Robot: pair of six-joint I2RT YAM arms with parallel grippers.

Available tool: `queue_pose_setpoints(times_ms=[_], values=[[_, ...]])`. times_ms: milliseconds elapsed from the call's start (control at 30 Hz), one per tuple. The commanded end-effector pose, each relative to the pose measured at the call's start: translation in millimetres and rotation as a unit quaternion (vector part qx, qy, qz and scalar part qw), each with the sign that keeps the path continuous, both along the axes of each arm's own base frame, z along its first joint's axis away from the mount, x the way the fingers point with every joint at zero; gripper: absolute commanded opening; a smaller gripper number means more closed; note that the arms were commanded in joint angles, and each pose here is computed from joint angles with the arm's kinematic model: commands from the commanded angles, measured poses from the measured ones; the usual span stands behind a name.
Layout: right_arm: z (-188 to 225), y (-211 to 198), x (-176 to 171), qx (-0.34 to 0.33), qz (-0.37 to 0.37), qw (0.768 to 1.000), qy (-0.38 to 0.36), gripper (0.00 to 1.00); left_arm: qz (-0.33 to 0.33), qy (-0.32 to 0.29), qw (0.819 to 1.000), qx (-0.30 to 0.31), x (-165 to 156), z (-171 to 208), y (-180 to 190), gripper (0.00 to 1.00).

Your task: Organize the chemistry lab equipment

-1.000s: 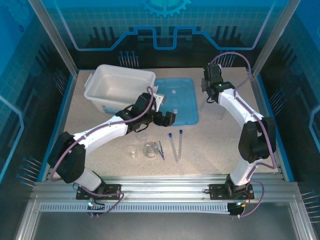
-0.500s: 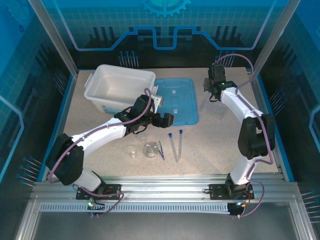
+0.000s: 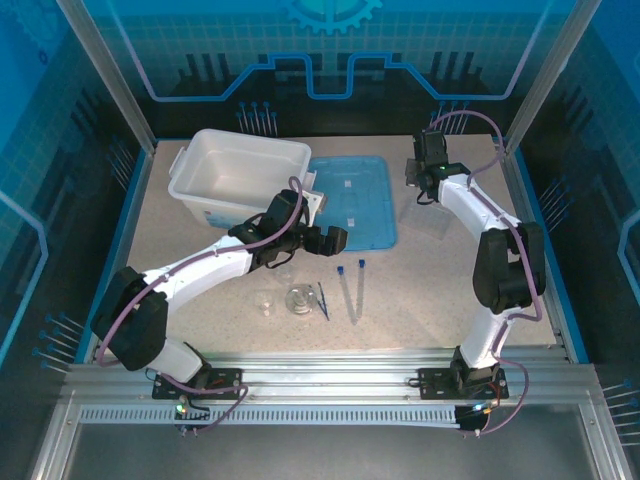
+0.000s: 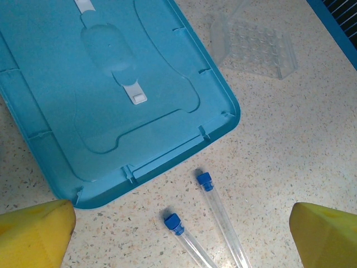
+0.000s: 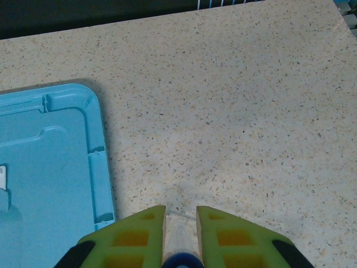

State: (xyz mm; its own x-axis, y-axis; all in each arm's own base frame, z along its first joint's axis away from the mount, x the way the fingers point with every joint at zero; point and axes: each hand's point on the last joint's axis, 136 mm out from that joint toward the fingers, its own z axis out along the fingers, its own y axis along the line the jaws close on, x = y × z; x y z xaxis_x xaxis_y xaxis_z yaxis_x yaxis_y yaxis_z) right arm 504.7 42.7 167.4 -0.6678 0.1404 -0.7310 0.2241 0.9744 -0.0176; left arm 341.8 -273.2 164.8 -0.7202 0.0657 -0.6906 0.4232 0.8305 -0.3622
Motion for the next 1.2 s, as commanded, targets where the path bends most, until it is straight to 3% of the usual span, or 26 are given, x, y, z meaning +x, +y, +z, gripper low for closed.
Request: queue_pose_setpoints(times_ms=[0,600,1167], values=[[3,-5,9,0.007,-0.011,1.000,-0.011,0.08,0.008,-0.007,1.000,-0.006,2,4,3,0.99],[-7,-4,2,0.006,-0.010,1.000,0.007,0.16,0.007,-0.004,1.000,-0.005,1,1,3,0.99],[5,-4,0,0.004,-0.008,1.000,0.005,0.30,0.003,-0.006,1.000,-0.005,1,5,2,0.99]])
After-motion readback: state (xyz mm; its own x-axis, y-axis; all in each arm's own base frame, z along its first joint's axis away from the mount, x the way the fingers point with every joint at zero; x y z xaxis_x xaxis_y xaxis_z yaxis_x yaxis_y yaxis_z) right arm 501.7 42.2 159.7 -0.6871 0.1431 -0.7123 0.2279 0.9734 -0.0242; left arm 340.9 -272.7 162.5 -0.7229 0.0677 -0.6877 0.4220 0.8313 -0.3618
